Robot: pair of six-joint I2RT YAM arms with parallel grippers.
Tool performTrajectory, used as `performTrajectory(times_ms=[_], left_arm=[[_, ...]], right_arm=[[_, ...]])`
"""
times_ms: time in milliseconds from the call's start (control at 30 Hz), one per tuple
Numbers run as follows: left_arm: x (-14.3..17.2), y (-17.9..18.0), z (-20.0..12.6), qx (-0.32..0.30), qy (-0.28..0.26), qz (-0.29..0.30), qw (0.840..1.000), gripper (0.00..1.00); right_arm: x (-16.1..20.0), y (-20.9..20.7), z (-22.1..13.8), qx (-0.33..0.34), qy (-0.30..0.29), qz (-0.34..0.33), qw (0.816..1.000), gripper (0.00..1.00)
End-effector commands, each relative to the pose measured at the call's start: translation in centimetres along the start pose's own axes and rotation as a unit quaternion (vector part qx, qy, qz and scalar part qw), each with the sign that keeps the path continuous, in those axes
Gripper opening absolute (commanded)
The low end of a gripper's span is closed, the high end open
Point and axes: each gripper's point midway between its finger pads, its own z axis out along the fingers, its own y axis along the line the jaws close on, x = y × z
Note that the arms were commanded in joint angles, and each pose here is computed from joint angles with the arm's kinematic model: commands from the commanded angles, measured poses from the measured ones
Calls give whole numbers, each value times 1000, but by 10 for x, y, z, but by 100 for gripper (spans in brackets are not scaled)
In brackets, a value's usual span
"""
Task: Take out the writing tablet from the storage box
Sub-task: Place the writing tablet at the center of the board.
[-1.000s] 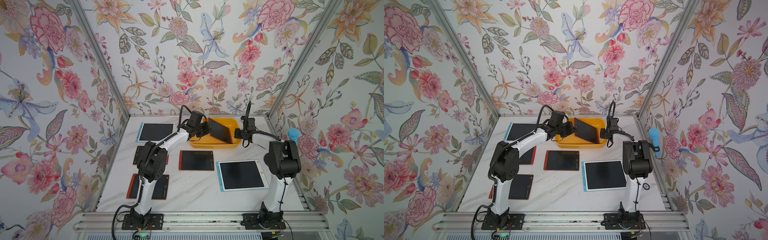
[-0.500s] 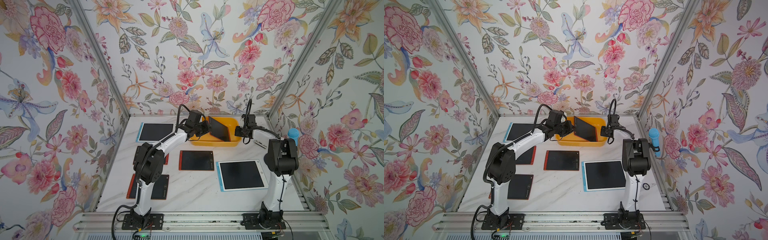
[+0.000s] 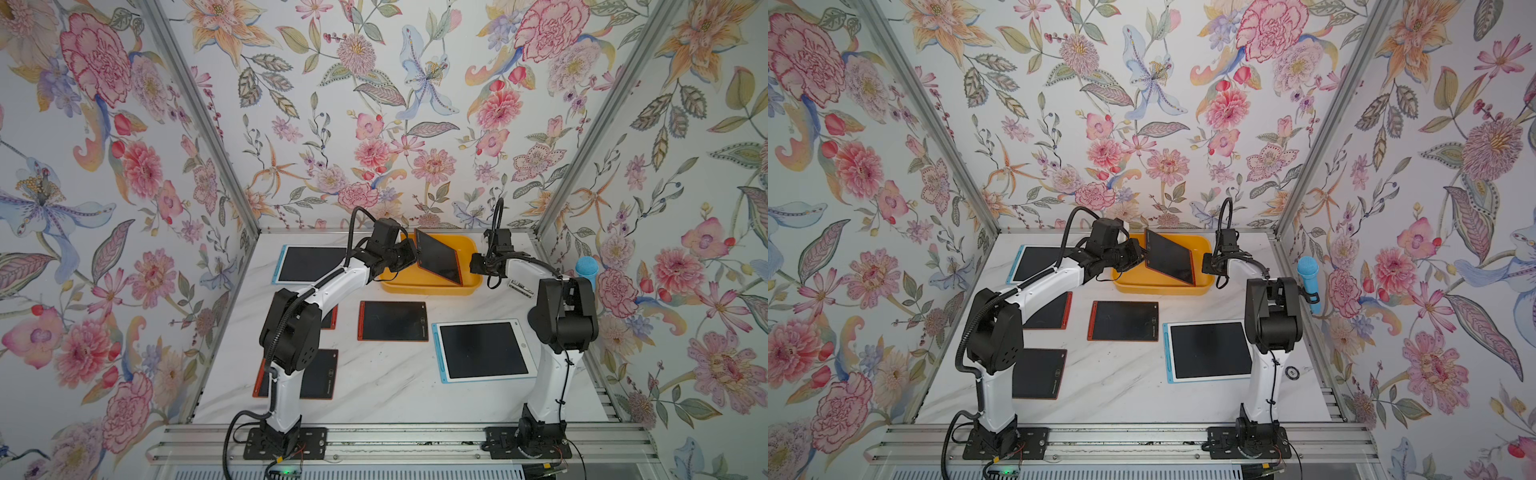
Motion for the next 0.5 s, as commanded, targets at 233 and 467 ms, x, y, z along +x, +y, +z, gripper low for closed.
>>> performTrajectory(times_ms=[233, 467], left_arm=[[-21, -50, -68, 53, -54, 15, 997, 0], [-11, -54, -107, 69, -62, 12, 996, 0]], right_arm=[[-44, 23, -91, -15, -85, -15, 996, 100], [-34, 46, -143, -48, -107, -10, 993, 100]])
